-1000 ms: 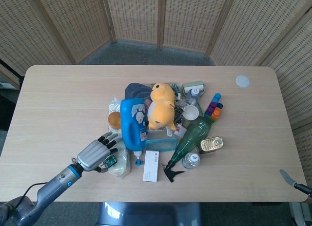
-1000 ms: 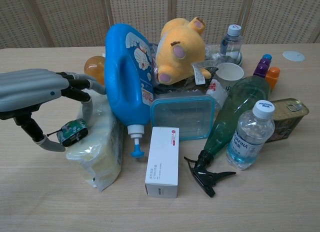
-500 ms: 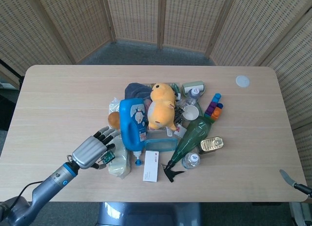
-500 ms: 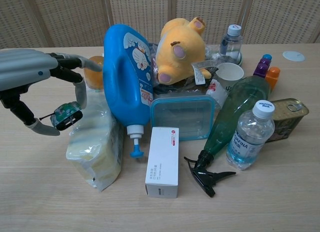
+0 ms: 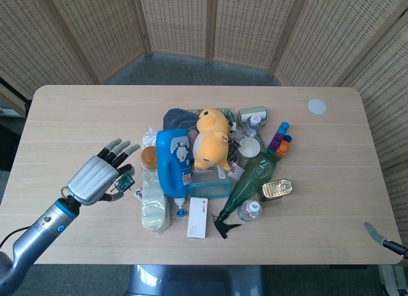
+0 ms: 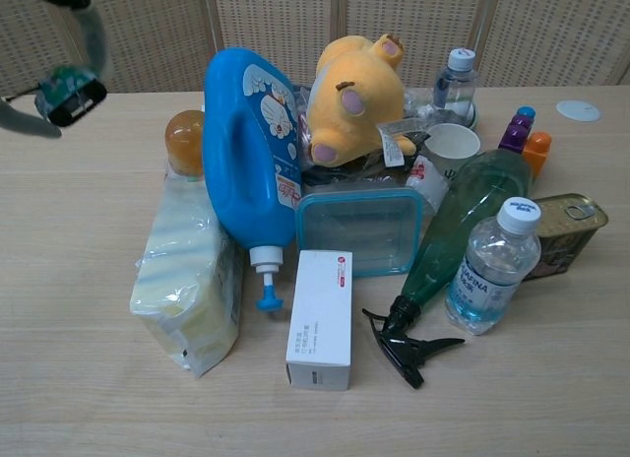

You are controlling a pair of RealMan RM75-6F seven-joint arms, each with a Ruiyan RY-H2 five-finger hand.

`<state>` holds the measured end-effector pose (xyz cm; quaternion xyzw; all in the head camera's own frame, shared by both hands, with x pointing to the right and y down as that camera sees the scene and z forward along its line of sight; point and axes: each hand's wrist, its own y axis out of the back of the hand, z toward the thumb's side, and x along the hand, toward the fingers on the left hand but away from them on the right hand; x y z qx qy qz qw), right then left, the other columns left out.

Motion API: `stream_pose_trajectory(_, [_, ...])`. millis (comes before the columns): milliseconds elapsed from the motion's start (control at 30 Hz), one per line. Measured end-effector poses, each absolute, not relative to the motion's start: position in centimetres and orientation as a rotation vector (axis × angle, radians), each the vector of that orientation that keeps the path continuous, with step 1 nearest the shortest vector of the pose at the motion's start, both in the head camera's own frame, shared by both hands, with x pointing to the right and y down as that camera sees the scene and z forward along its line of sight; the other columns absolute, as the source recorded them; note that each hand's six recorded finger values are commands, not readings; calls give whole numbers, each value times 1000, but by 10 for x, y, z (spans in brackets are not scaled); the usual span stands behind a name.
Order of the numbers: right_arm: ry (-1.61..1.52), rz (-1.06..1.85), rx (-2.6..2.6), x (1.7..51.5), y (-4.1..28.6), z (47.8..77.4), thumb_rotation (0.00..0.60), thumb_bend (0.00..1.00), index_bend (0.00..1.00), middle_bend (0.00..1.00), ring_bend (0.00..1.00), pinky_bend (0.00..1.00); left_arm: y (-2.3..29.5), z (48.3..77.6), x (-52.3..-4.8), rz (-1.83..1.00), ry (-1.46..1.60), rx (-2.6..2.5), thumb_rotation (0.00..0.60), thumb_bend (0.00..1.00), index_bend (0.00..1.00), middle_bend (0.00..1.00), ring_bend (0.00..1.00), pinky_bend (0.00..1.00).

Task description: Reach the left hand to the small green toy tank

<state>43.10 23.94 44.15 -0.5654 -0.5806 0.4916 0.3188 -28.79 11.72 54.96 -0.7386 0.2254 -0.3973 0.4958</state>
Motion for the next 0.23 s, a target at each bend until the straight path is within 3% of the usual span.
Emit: stream_pose_trajectory(233, [-1518, 1293, -1492, 428, 240, 443, 507, 0, 0, 0, 0, 0, 95, 516, -284, -917, 644, -1739, 600, 0, 570, 0, 0, 0])
